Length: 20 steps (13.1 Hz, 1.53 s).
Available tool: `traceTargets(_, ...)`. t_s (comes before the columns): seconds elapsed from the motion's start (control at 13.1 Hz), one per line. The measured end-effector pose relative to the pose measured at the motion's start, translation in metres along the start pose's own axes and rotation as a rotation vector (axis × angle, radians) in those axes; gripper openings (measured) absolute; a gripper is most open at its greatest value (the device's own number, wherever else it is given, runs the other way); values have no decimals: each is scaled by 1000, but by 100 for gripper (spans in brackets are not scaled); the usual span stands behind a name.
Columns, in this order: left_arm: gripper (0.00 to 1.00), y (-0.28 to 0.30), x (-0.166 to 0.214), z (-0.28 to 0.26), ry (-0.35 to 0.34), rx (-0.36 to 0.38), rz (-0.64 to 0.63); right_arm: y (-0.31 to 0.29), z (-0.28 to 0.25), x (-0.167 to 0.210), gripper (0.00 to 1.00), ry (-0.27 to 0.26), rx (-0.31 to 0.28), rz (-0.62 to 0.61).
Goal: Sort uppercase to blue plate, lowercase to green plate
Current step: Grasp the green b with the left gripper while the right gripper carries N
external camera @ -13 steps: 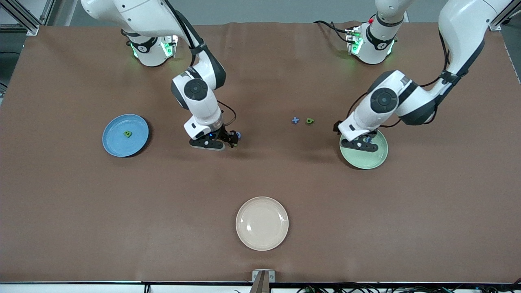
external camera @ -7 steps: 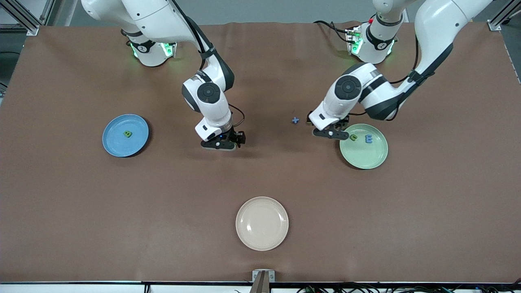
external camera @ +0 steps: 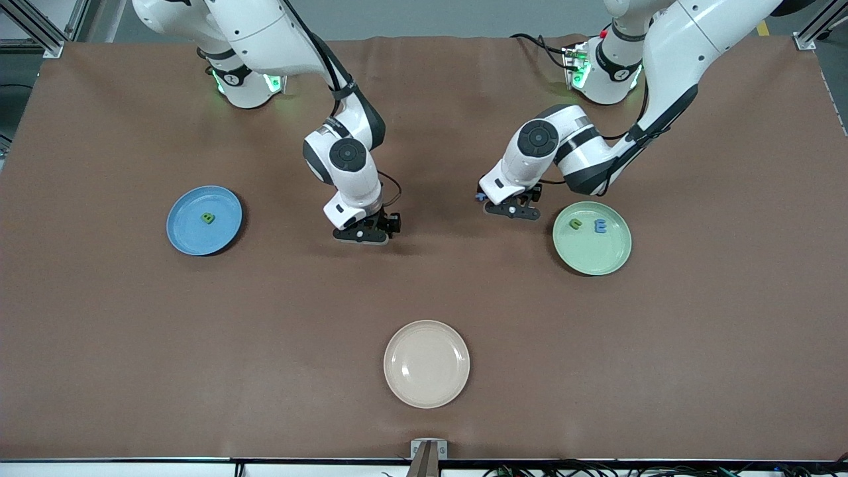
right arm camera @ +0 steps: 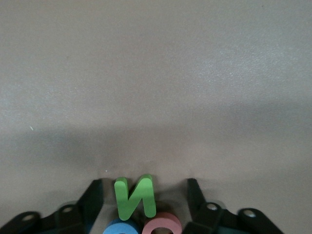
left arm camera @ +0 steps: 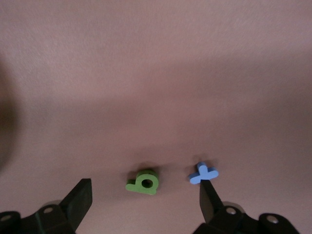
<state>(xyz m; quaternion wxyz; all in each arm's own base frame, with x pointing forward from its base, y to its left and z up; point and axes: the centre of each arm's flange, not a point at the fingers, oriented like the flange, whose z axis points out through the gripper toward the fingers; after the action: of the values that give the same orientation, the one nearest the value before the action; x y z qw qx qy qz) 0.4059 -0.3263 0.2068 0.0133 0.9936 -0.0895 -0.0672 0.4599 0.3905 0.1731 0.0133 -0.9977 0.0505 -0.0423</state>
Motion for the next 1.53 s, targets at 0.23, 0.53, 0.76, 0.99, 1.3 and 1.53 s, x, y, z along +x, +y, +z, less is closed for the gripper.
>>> traceTargets(0.23,83,-6,-10,13,-9,16,21,0,-1,1,70,1,-1,14)
traceTargets(0.53,71,-12,-16,24,-23,24,29,0,-3,2,57,1,-3,20)
traceTargets(0.76,68,-13,-16,30,-35,17,30,-1,-5,3,37,2,-2,24)
traceTargets(0.99,67,-11,-17,32,-37,5,31,4,-5,8,33,2,-9,42)
traceTargets(1.3,59,-8,-18,35,-42,-4,35,49,-8,40,33,-61,-103,17)
traceTargets(1.53,51,-7,-19,36,-47,-8,37,106,-48,73,33,-163,-195,-24)
